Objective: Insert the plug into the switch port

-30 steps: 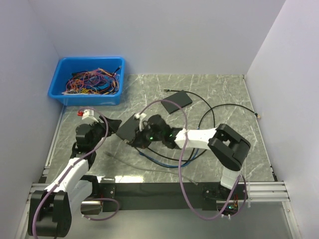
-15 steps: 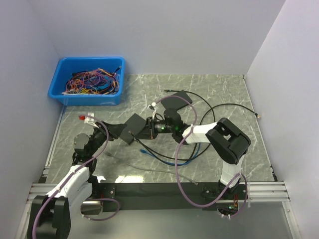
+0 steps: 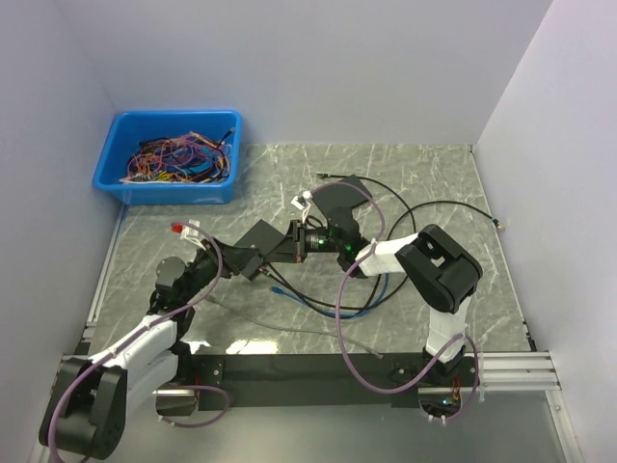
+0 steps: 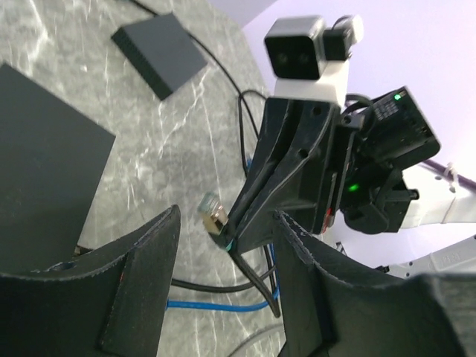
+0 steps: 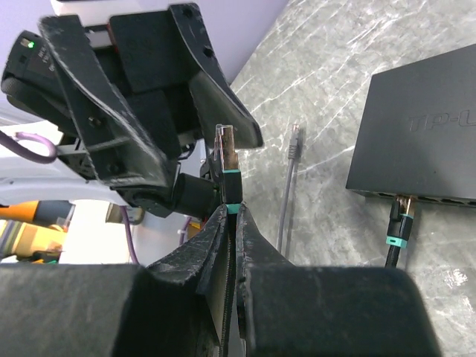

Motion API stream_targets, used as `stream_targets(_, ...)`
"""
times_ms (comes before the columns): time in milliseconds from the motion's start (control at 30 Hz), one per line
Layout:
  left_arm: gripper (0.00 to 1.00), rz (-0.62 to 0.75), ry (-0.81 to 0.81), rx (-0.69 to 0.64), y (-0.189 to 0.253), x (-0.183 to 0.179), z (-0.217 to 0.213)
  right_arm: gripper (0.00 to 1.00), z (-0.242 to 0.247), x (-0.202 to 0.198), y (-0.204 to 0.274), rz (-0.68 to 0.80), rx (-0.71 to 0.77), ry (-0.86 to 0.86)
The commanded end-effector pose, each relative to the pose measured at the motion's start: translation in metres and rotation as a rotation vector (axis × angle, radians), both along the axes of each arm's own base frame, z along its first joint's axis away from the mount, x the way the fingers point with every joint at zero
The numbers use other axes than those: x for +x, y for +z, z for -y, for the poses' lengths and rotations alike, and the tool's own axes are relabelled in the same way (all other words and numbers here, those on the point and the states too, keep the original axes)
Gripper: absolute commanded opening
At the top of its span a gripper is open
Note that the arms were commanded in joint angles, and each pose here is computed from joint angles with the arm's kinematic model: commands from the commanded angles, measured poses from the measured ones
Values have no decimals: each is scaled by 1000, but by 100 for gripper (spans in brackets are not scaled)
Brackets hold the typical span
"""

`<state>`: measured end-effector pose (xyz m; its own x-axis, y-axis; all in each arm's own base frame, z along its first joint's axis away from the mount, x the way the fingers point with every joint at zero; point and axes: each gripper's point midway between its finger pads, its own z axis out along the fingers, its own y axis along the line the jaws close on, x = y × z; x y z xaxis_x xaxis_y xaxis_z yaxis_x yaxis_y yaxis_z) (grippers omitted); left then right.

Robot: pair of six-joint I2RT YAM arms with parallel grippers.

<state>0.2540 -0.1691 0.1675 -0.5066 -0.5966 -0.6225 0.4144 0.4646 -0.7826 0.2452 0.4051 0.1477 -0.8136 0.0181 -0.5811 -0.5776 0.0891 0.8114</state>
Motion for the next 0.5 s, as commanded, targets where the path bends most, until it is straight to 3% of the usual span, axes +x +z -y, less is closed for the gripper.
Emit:
stream_targets(0,57,59,8,-5,12,4,4,0,1,-1,10,28,49,19)
stream_targets(200,49,58,14,-6,14,8,9,0,1,-1,9,23,49,23)
stream_targets(467,22,46,37,4,14,13,8,0,2,-1,4,24,29,16)
